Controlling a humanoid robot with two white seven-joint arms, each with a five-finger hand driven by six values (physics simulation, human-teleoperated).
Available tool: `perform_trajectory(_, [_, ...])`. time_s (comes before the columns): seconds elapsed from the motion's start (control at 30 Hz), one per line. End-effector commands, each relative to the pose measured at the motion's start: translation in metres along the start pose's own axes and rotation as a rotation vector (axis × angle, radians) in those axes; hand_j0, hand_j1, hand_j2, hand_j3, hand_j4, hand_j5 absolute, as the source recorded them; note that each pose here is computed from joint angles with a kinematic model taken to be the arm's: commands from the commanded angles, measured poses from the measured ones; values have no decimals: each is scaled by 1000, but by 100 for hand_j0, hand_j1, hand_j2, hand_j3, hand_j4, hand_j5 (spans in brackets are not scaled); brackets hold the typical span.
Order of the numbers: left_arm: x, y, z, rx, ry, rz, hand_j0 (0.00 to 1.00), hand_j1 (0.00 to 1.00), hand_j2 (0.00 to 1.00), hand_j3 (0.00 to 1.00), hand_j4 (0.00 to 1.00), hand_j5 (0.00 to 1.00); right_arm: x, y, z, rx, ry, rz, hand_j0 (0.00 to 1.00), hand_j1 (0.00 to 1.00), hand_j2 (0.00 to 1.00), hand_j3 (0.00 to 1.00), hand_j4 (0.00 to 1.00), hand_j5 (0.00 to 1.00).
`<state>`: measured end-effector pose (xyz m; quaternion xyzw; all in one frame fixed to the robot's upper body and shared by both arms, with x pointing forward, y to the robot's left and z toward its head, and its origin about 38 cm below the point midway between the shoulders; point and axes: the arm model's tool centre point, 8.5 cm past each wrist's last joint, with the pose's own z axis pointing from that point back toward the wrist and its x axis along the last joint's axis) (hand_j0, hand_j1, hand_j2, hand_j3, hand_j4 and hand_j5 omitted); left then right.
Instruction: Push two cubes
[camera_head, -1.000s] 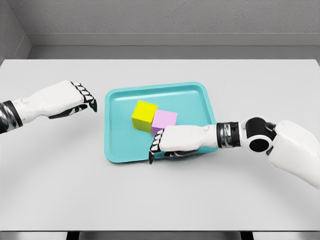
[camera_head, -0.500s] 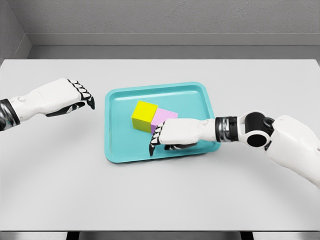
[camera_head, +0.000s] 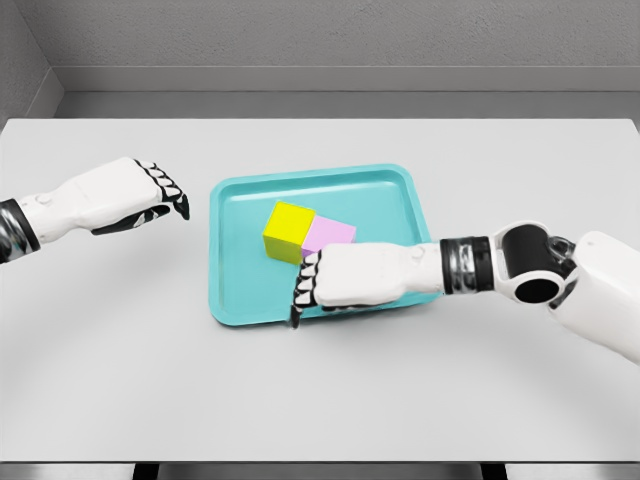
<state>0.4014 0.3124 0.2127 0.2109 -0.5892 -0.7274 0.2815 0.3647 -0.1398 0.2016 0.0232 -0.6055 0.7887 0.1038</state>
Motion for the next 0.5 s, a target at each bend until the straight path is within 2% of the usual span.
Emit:
perform_trajectory(0.0, [-2,2,5,0,4,6,50,50,50,50,50,50,-2,-38,44,-87,53,18,66,66,66,66,66,66])
perform_trajectory(0.03, [-5,4,9,0,6,8,52,52,52,52,52,52,-9,-58,73,-126,116,39,77,77,77,77,77,77])
perform_trajectory(0.07, [-8,6,14,-5,11,9,57,57,57,57,57,57,-14,-74,101,-161,179,67,98,98,98,98,98,98])
perform_trajectory(0.13, [-14,13,23,9,35,2,90,90,90,90,90,90,-14,-99,158,-230,278,67,100,100,100,100,100,100])
perform_trajectory(0.17, [-14,15,24,20,32,8,100,100,100,100,100,100,-14,-93,173,-220,314,48,100,100,100,100,100,100])
perform_trajectory(0.23, [-18,14,27,29,33,38,100,100,100,100,100,100,-16,-77,186,-205,357,7,100,100,100,100,100,100])
perform_trajectory(0.3, [-19,14,27,30,35,43,100,100,100,100,100,100,-36,-60,208,-210,444,-53,100,100,100,100,100,100])
perform_trajectory(0.33, [-19,14,27,30,35,43,100,100,100,100,100,100,-42,-48,212,-205,466,-87,100,100,100,100,100,100])
perform_trajectory(0.47, [-21,14,29,33,43,46,100,100,100,100,100,100,-43,-34,209,-184,468,-114,100,100,100,100,100,100])
